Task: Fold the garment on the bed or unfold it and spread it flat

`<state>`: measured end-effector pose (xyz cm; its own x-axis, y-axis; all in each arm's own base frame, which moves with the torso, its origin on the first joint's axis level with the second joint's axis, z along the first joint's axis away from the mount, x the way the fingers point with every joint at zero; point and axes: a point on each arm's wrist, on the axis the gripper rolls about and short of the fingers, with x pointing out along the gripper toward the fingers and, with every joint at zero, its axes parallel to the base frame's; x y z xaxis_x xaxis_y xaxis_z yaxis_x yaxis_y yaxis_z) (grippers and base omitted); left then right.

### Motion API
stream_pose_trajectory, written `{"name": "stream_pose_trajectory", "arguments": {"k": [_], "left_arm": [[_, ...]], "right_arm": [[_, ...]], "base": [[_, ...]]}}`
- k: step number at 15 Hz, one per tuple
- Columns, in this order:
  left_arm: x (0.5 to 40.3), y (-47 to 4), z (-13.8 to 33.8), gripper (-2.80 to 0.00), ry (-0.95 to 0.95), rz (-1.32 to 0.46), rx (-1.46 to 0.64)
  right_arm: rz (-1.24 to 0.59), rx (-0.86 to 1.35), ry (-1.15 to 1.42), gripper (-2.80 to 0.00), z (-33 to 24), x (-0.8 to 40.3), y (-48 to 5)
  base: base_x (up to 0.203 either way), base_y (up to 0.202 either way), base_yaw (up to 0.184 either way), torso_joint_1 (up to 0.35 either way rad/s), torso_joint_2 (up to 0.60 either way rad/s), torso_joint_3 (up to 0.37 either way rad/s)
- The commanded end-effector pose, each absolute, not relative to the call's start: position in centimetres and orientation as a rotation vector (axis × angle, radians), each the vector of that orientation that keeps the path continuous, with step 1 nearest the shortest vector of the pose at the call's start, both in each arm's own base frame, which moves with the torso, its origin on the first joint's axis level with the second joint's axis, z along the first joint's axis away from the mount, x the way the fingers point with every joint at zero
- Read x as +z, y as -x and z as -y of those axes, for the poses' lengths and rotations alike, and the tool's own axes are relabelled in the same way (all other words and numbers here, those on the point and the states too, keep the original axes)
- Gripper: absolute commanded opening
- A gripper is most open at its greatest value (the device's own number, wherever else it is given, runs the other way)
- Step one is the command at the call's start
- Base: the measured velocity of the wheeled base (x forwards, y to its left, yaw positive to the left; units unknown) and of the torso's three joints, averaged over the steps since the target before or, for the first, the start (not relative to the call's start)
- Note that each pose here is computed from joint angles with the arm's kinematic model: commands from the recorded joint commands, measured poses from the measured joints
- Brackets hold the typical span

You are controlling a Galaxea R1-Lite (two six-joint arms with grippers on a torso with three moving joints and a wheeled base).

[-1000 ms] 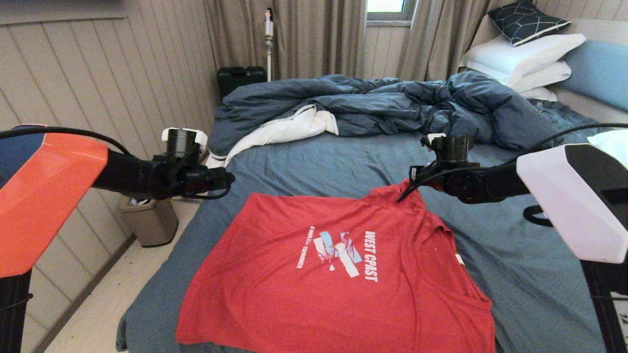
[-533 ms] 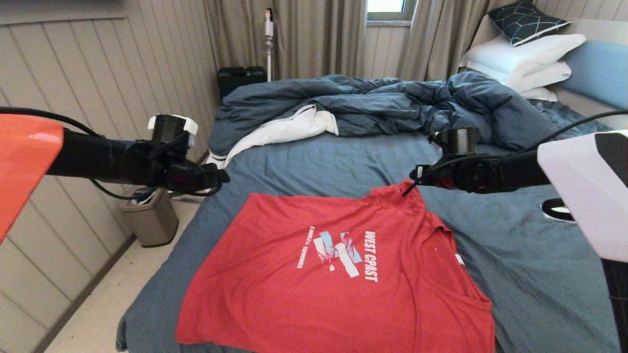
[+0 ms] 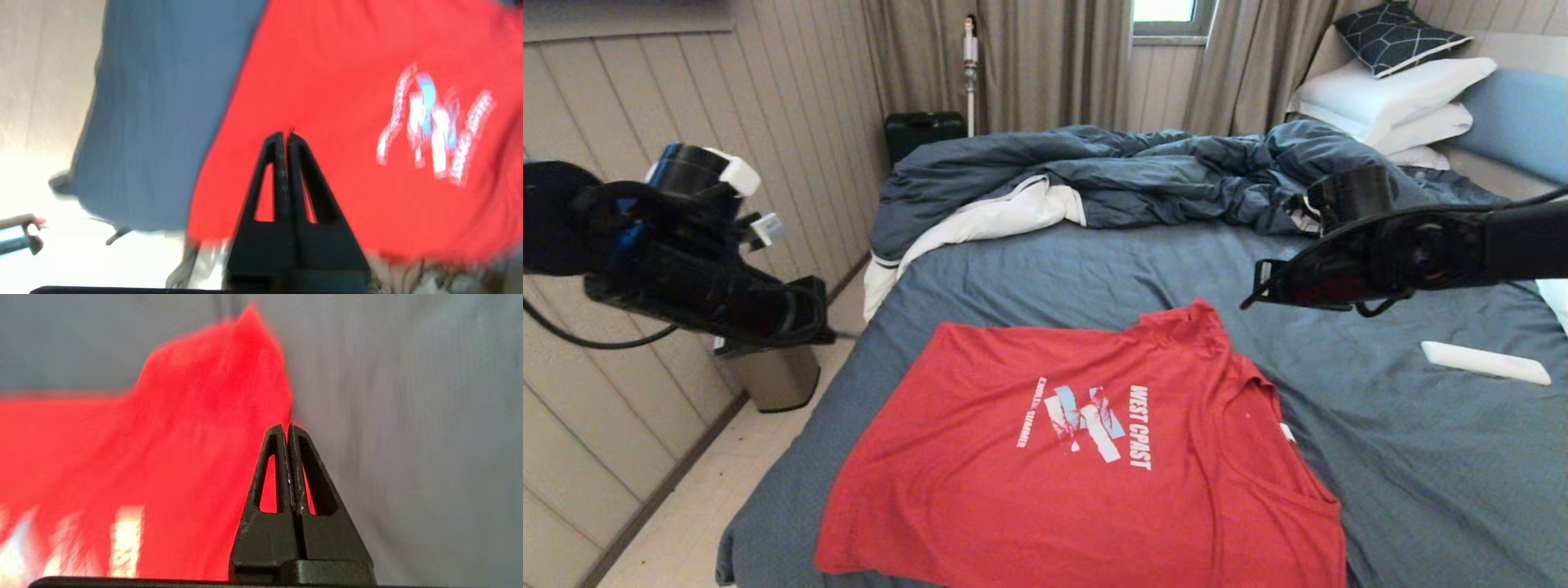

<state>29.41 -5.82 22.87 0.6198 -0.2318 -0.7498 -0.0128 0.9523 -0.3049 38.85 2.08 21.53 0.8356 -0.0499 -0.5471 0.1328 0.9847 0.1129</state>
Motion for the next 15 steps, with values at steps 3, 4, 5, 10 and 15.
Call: {"name": "stream_pose_trajectory", "arguments": {"k": [3, 4, 5, 10, 15], "left_arm": [[22.6, -19.7, 2.4, -2.80, 0.287, -0.764, -0.119], [21.8, -17.4, 1.6, -2.80, 0.276, -0.714, -0.109], [21.1, -15.1, 0.9, -2.80, 0.268, -0.652, -0.096], [15.5, -5.9, 0.0, -2.80, 0.236, -0.498, -0.026], [8.6, -1.6, 0.2, -2.80, 0.228, -0.524, -0.020]], "right_arm": [[-0.581, -0.047, -0.180, -2.80, -1.7, 24.9, -28.5], [-0.583, -0.041, -0.186, -2.80, -1.6, 25.0, -26.0], [-0.575, -0.034, -0.190, -2.80, -1.4, 25.0, -23.3], [-0.450, -0.023, -0.204, -2.80, -0.5, 23.4, -10.6], [-0.322, -0.099, -0.202, -2.80, 0.2, 16.3, -1.2]], "base": [[0.000, 0.000, 0.000, 0.000, 0.00, 0.000], [0.000, 0.000, 0.000, 0.000, 0.00, 0.000], [0.000, 0.000, 0.000, 0.000, 0.00, 0.000], [0.000, 0.000, 0.000, 0.000, 0.00, 0.000], [0.000, 0.000, 0.000, 0.000, 0.00, 0.000]]}}
